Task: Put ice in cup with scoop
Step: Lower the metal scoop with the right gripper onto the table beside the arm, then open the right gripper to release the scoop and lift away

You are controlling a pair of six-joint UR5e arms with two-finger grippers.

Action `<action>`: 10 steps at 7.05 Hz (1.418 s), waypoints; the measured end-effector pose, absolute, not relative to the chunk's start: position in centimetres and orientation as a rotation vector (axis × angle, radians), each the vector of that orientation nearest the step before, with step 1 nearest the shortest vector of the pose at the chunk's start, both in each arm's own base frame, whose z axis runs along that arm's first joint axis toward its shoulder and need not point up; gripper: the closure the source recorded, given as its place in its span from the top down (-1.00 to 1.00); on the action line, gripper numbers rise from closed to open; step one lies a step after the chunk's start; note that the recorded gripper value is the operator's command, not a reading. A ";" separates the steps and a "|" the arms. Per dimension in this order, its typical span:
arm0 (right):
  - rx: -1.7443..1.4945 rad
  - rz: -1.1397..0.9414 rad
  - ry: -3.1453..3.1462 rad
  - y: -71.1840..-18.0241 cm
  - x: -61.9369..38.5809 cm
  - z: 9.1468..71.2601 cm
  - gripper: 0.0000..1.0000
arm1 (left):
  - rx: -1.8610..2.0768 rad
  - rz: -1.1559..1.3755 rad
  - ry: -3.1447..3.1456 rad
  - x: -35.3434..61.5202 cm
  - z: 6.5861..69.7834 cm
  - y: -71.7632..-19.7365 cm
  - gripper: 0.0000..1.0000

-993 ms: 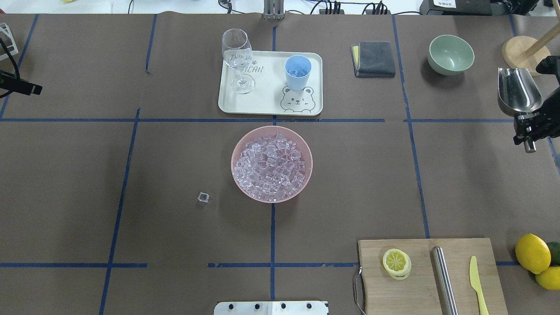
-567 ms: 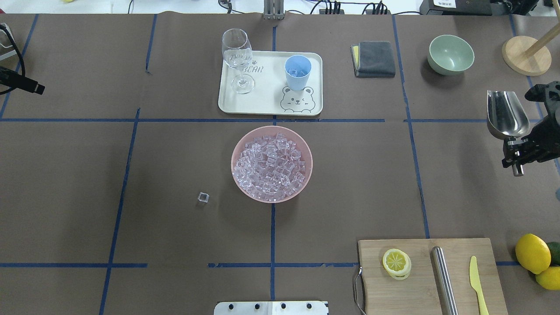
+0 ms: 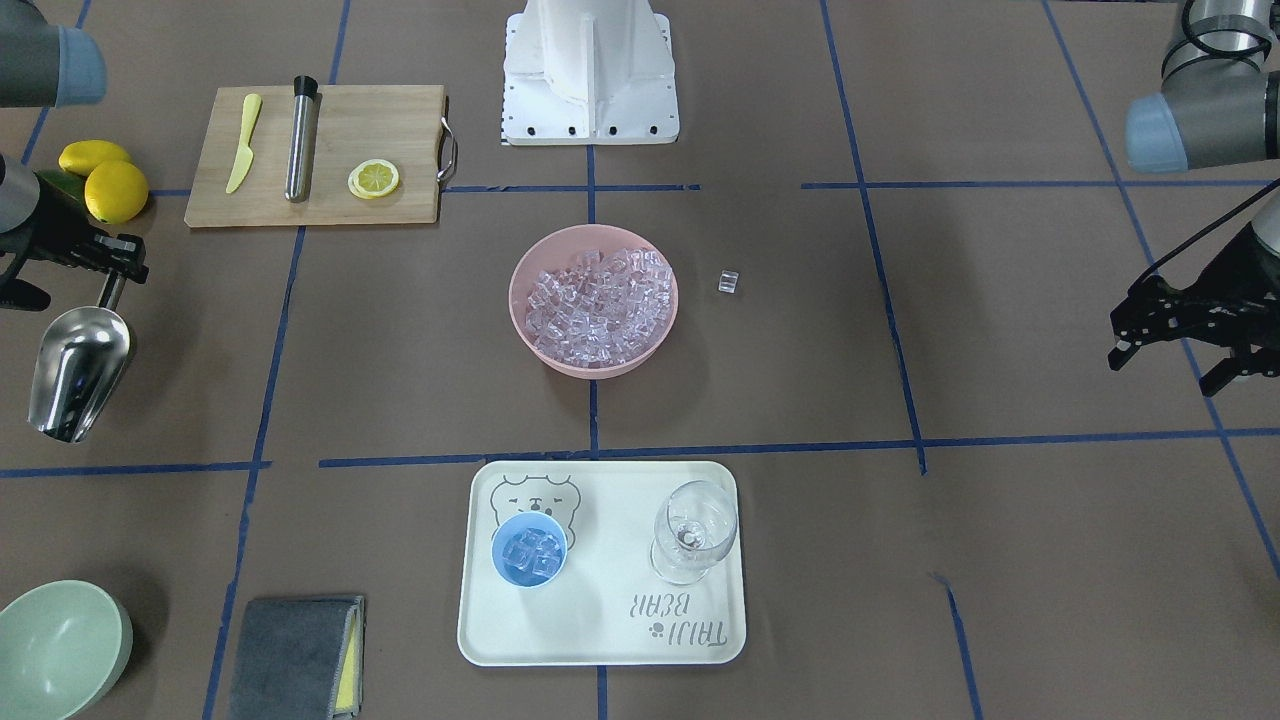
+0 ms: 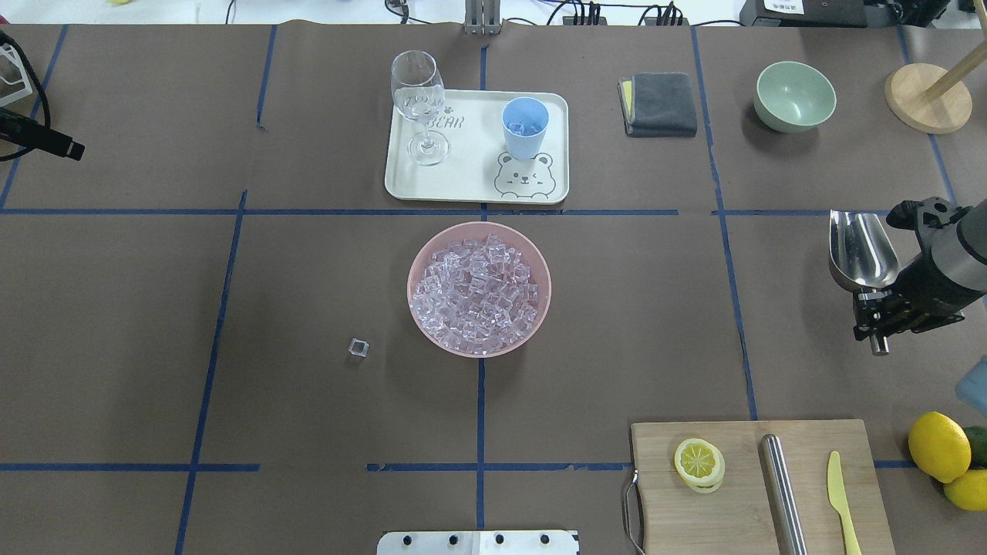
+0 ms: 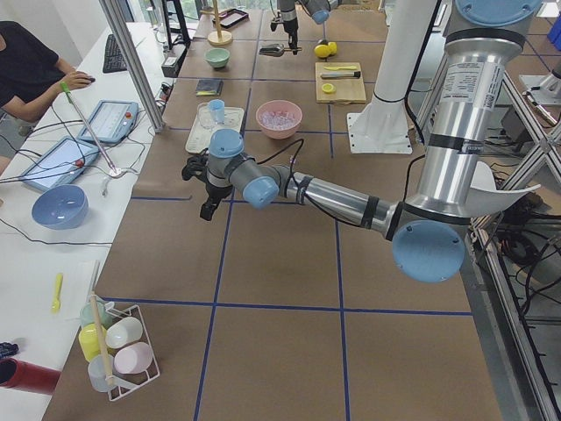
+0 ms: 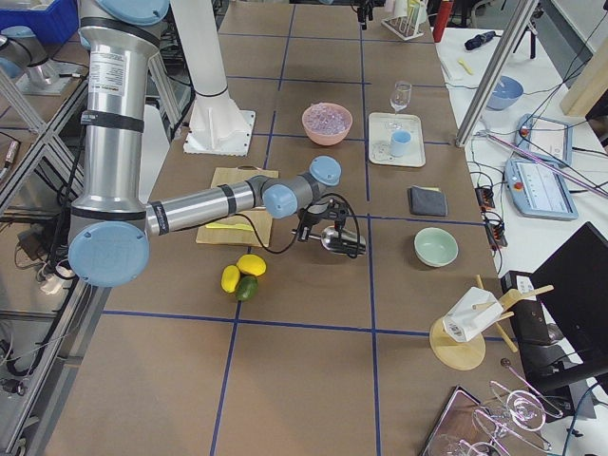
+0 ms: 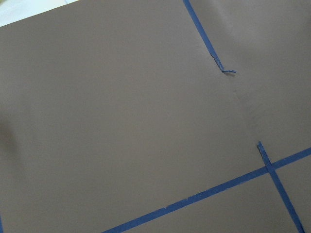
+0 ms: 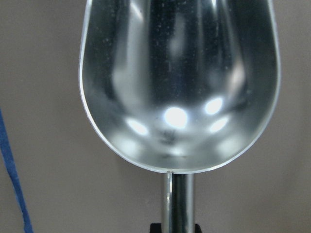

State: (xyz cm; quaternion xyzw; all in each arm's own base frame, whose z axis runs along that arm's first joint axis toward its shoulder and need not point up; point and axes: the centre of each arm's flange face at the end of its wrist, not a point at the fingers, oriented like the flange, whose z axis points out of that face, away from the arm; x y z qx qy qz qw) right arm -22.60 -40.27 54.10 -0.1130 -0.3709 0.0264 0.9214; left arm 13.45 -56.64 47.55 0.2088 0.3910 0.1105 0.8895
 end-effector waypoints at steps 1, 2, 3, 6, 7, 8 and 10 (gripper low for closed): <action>-0.238 0.035 -0.760 -39.7 -23.5 54.1 -1.00 | 0.436 0.230 0.812 13.5 47.5 -56.7 1.00; -0.241 0.017 -0.762 -39.3 -24.2 54.0 -1.00 | 0.437 0.229 0.811 13.5 47.4 -56.7 1.00; -0.242 0.007 -0.767 -39.0 -24.9 53.9 -1.00 | 0.438 0.230 0.810 13.5 47.4 -56.7 1.00; -0.247 -0.006 -0.770 -38.7 -26.3 53.6 0.99 | 0.441 0.229 0.809 13.4 47.4 -56.8 1.00; -0.246 -0.007 -0.771 -38.7 -26.4 53.6 1.00 | 0.442 0.230 0.809 13.4 47.4 -56.8 1.00; -0.245 -0.008 -0.772 -38.7 -26.4 53.5 1.00 | 0.443 0.230 0.808 13.4 47.4 -56.8 1.00; -0.232 -0.014 -0.784 -38.7 -26.4 52.7 1.00 | 0.441 0.230 0.809 13.5 47.5 -56.8 1.00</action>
